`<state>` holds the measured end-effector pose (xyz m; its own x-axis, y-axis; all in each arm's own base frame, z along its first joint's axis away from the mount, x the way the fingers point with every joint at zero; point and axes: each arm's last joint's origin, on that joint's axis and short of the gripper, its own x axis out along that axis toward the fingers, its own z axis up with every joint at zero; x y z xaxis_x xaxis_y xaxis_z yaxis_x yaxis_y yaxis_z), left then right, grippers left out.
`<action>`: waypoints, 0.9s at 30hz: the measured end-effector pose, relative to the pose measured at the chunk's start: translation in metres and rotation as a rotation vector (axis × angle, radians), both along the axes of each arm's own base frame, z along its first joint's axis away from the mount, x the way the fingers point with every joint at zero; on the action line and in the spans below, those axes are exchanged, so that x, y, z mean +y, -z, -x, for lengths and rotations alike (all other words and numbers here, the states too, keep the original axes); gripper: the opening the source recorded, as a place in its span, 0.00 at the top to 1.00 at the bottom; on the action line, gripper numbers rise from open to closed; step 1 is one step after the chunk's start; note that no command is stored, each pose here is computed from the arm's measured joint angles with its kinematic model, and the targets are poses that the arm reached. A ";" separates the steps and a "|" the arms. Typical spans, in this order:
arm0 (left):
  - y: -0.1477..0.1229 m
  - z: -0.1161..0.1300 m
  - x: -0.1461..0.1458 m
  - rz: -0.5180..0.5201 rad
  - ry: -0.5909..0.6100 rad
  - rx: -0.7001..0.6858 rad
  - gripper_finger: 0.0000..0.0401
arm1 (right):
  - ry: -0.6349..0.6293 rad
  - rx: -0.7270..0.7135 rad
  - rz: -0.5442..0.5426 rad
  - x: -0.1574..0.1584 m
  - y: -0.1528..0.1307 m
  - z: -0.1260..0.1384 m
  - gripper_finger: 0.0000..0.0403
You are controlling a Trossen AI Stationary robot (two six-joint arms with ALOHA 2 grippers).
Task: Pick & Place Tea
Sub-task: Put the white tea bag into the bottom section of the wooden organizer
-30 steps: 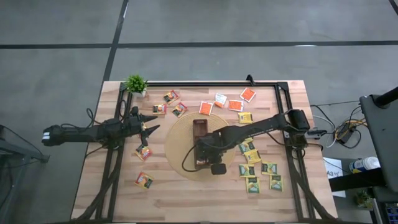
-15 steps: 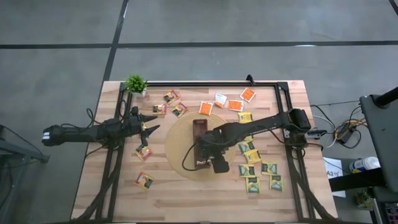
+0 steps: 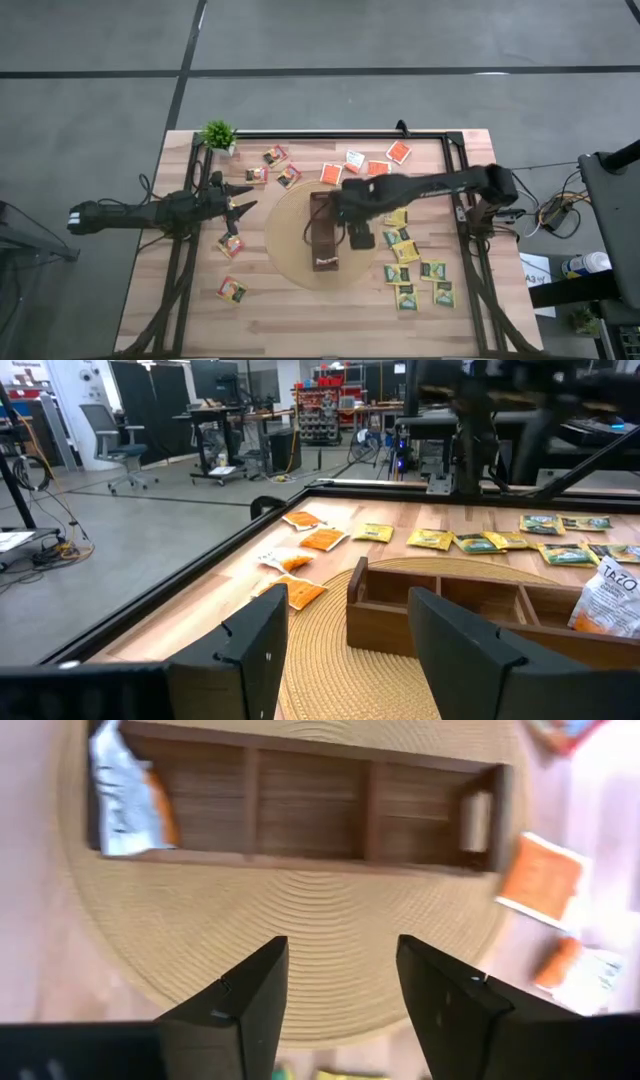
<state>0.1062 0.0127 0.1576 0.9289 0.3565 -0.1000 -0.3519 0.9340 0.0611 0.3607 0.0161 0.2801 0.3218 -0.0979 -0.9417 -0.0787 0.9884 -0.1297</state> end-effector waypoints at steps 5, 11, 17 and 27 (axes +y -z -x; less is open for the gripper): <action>0.000 0.000 0.000 0.000 -0.001 0.000 0.50 | 0.073 -0.054 0.005 -0.031 -0.007 0.022 0.56; 0.000 0.000 0.000 0.000 -0.001 0.000 0.50 | 0.156 -0.158 0.023 -0.065 -0.002 0.048 0.56; 0.000 0.000 0.000 0.000 -0.001 0.000 0.50 | 0.234 -0.270 0.072 -0.101 0.008 0.066 0.57; 0.000 0.000 0.000 0.000 -0.001 0.000 0.50 | 0.406 -0.330 -0.026 -0.174 0.023 0.087 0.58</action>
